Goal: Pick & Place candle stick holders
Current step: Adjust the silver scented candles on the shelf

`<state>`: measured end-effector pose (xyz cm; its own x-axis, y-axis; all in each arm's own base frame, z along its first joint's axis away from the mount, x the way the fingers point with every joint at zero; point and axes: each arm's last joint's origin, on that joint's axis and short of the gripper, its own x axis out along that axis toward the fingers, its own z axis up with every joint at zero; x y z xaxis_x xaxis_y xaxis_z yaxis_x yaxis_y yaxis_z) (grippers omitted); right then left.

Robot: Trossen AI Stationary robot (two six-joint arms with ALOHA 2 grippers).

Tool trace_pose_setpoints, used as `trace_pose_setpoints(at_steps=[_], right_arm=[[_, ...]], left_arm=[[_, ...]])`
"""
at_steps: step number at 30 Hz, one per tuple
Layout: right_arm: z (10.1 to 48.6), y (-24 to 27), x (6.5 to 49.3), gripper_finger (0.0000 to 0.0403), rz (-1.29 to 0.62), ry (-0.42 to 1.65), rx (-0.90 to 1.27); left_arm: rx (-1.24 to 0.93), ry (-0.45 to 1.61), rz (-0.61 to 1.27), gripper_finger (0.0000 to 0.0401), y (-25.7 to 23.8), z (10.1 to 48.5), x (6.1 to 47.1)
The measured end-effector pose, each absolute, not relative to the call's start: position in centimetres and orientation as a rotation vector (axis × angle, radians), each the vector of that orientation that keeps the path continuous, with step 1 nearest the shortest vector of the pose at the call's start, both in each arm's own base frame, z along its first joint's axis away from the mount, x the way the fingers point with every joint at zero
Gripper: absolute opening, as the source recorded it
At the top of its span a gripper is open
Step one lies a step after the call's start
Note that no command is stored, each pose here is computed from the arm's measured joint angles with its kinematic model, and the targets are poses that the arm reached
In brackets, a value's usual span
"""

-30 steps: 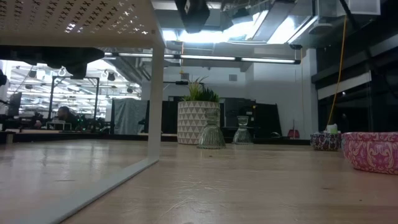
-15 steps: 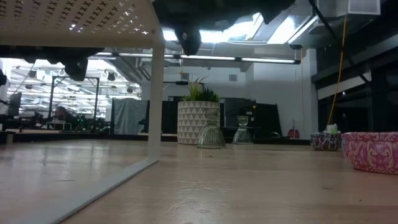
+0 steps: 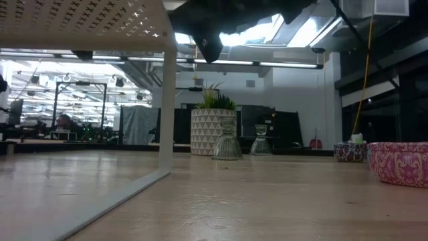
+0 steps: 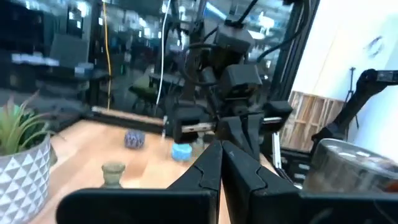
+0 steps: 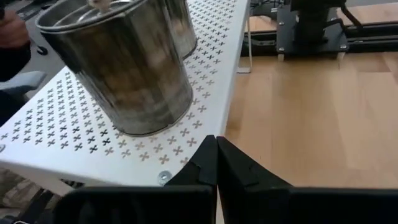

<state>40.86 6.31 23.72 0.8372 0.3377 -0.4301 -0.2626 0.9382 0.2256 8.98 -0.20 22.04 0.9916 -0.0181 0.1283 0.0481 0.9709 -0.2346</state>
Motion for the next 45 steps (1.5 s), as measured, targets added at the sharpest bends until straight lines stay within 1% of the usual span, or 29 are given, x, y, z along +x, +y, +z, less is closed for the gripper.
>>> trace_pose_setpoints(at_steps=[4,9,12,16,21,24,27,33,38,41,45], right_arm=[[23.8,5.7,40.9,0.0001,0.306,0.479,0.160],[23.8,4.7,41.0,0.0001,0.282,0.480,0.166],[23.8,4.0,41.1,0.0001,0.265,0.478,0.169],[23.8,3.3,41.2,0.0001,0.246,0.475,0.172],[23.8,2.7,41.2,0.0001,0.232,0.470,0.175],[23.9,2.5,41.3,0.0001,0.227,0.459,0.176],[24.0,2.5,41.3,0.0001,0.221,0.453,0.174],[24.1,2.5,41.4,0.0001,0.225,0.440,0.163],[24.1,2.5,41.4,0.0001,0.226,0.439,0.160],[24.1,2.7,41.3,0.0001,0.232,0.440,0.159],[24.1,3.4,41.3,0.0001,0.248,0.442,0.156]], left_arm=[[-0.247,0.048,-0.027,0.0003,-0.3,24.8,8.4],[-0.196,0.224,-0.058,0.0003,-0.7,29.0,8.7],[-0.183,0.352,-0.099,0.0003,-1.1,30.6,9.5],[-0.150,0.515,-0.181,0.0003,-1.9,31.6,11.0],[-0.068,0.518,-0.367,0.0003,-3.5,33.6,13.2],[-0.018,0.497,-0.426,0.0003,-4.4,34.9,14.1],[0.001,0.544,-0.433,0.0003,-5.2,35.1,14.8],[0.017,0.617,-0.498,0.0003,-7.0,34.1,16.3],[0.037,0.548,-0.556,0.0003,-8.4,34.6,16.4],[-0.011,0.564,-0.555,0.0003,-8.8,34.6,16.2],[-0.097,0.645,-0.540,0.0003,-9.5,34.0,16.1]])
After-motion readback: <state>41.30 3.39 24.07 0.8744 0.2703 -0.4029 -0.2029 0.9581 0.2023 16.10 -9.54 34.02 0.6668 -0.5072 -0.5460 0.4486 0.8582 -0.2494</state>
